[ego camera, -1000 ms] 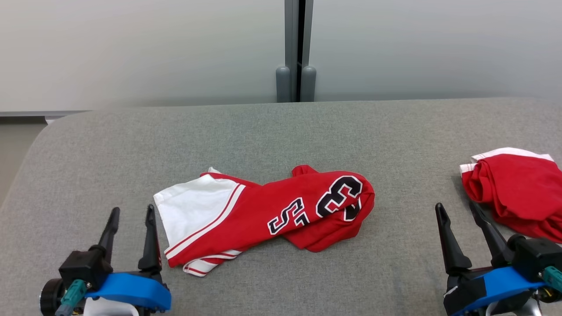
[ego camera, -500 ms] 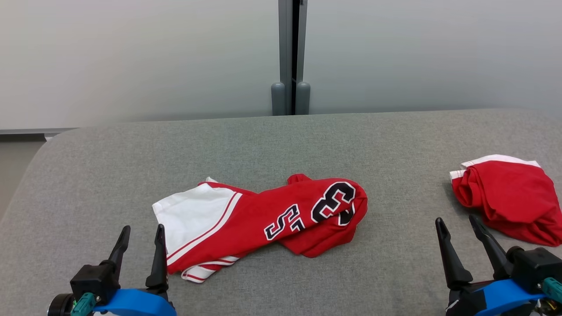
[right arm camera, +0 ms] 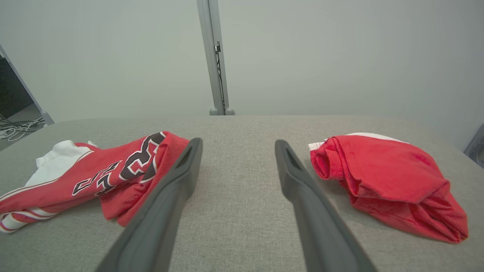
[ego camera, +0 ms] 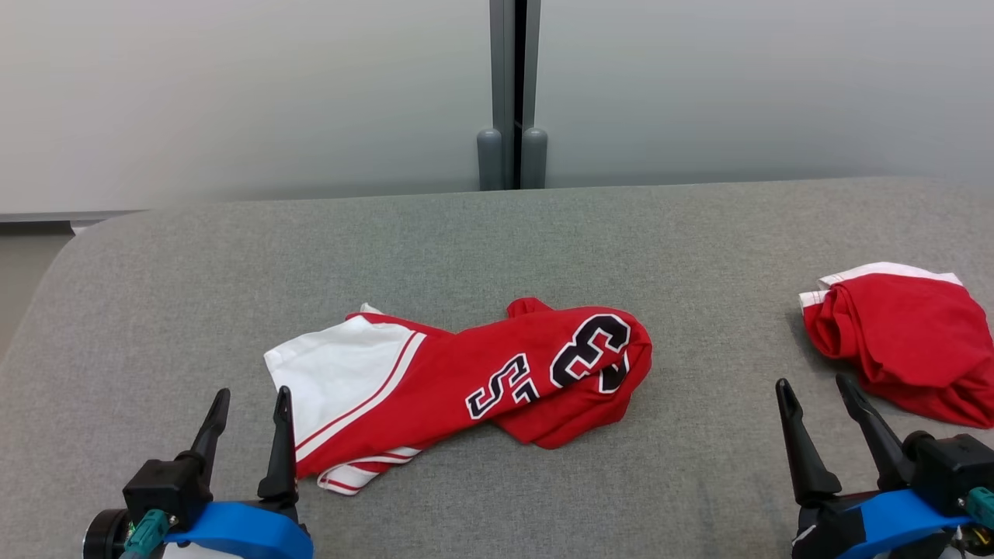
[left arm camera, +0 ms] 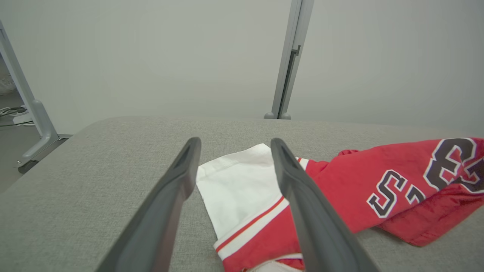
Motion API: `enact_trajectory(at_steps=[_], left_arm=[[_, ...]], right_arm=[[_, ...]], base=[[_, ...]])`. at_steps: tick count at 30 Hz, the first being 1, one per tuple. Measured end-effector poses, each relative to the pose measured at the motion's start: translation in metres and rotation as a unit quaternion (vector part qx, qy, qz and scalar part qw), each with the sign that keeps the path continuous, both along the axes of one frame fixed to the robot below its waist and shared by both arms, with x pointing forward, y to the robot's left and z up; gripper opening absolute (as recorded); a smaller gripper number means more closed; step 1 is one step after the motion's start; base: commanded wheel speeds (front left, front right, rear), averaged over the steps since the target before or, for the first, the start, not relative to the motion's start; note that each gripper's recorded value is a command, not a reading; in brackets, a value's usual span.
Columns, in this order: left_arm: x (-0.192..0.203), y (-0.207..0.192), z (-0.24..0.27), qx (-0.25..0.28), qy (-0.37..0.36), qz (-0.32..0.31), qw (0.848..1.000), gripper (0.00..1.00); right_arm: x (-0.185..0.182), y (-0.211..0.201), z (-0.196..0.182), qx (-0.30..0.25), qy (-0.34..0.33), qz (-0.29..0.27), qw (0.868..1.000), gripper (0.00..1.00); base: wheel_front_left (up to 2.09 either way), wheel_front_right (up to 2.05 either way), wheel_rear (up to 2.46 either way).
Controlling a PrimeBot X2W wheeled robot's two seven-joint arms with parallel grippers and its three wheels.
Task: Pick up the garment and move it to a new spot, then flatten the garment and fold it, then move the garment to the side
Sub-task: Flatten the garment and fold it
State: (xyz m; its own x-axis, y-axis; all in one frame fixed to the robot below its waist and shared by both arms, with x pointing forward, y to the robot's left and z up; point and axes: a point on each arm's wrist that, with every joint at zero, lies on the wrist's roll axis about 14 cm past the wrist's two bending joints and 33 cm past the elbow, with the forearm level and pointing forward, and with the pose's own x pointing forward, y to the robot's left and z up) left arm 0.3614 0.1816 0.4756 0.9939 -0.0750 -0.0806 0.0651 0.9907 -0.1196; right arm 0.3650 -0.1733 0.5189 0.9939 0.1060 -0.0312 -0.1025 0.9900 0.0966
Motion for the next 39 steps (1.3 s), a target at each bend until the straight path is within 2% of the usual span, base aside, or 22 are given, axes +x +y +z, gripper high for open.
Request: enact_trajectory(at_steps=[10, 18, 24, 25, 26, 33, 39], left_arm=[[0.031, -0.007, 0.005, 0.003, -0.015, -0.007, 1.0, 1.0], [0.055, -0.003, -0.007, 0.009, -0.012, 0.002, 1.0, 1.0], [0.057, 0.003, -0.021, 0.001, 0.005, 0.016, 1.0, 1.0], [0.057, 0.005, -0.023, 0.001, 0.007, 0.02, 1.0, 1.0], [0.057, 0.006, -0.024, 0.001, 0.009, 0.02, 1.0, 1.0], [0.06, 0.007, -0.023, -0.001, 0.006, 0.023, 1.0, 1.0], [0.064, 0.001, -0.013, -0.002, -0.01, 0.016, 1.0, 1.0]], right_arm=[[0.026, 0.012, -0.039, -0.007, 0.057, 0.027, 0.998, 1.0], [0.059, 0.08, -0.107, 0.013, 0.14, 0.128, 0.982, 1.0], [0.068, 0.105, -0.139, 0.024, 0.178, 0.16, 0.971, 1.0], [0.069, 0.107, -0.14, 0.026, 0.177, 0.162, 0.97, 0.38], [0.071, 0.106, -0.141, 0.026, 0.176, 0.163, 0.971, 0.0], [0.084, 0.082, -0.128, 0.007, 0.14, 0.15, 0.979, 0.0], [0.109, 0.038, -0.081, -0.031, 0.06, 0.112, 0.991, 0.0]], base=[[0.0, 0.0, 0.0], [0.0, 0.0, 0.0], [0.0, 0.0, 0.0], [0.0, 0.0, 0.0], [0.0, 0.0, 0.0], [0.0, 0.0, 0.0], [0.0, 0.0, 0.0]])
